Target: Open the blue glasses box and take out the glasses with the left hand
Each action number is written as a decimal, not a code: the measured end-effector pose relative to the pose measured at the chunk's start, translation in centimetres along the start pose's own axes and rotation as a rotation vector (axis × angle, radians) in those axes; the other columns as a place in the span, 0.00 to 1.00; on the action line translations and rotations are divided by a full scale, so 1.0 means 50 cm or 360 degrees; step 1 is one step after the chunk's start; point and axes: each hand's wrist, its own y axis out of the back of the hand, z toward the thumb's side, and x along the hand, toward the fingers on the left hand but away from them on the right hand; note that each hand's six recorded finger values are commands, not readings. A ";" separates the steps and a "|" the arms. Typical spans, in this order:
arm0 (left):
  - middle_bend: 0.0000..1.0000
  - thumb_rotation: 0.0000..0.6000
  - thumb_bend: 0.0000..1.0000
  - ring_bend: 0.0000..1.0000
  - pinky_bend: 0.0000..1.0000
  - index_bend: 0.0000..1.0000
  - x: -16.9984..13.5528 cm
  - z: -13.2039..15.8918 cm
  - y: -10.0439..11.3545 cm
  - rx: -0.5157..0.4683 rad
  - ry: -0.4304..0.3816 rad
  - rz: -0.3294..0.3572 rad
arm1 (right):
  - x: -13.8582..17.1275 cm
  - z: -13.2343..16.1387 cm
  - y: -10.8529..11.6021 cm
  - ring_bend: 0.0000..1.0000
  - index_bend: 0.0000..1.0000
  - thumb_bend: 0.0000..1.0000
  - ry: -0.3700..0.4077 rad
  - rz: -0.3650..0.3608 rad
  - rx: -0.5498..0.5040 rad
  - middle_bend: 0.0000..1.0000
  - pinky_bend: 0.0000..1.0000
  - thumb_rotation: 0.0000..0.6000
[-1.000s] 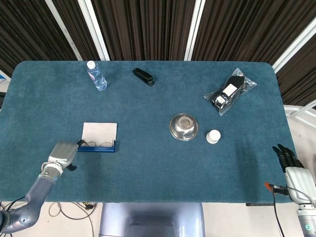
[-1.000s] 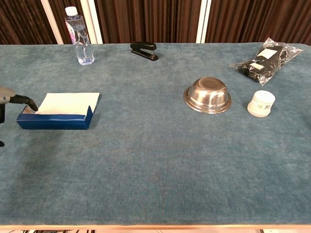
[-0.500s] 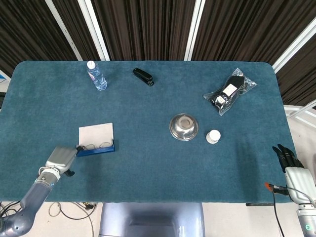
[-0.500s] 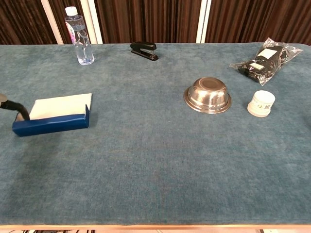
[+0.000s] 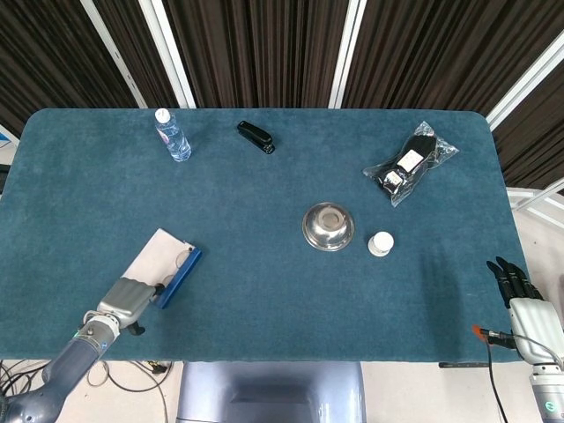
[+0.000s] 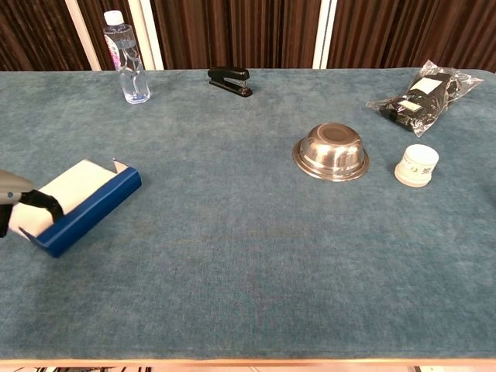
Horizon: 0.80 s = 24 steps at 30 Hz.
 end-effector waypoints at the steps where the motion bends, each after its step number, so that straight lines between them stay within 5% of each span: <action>1: 0.99 1.00 0.18 0.91 0.89 0.23 -0.001 0.005 0.001 -0.0001 -0.0010 0.0001 | 0.000 0.000 0.000 0.00 0.00 0.11 0.0000 0.0000 0.0000 0.00 0.21 1.00; 24: 0.99 1.00 0.18 0.91 0.89 0.23 0.011 0.106 0.018 -0.0003 -0.0193 0.0002 | -0.001 0.000 0.000 0.00 0.00 0.11 0.0000 0.0000 -0.0009 0.00 0.21 1.00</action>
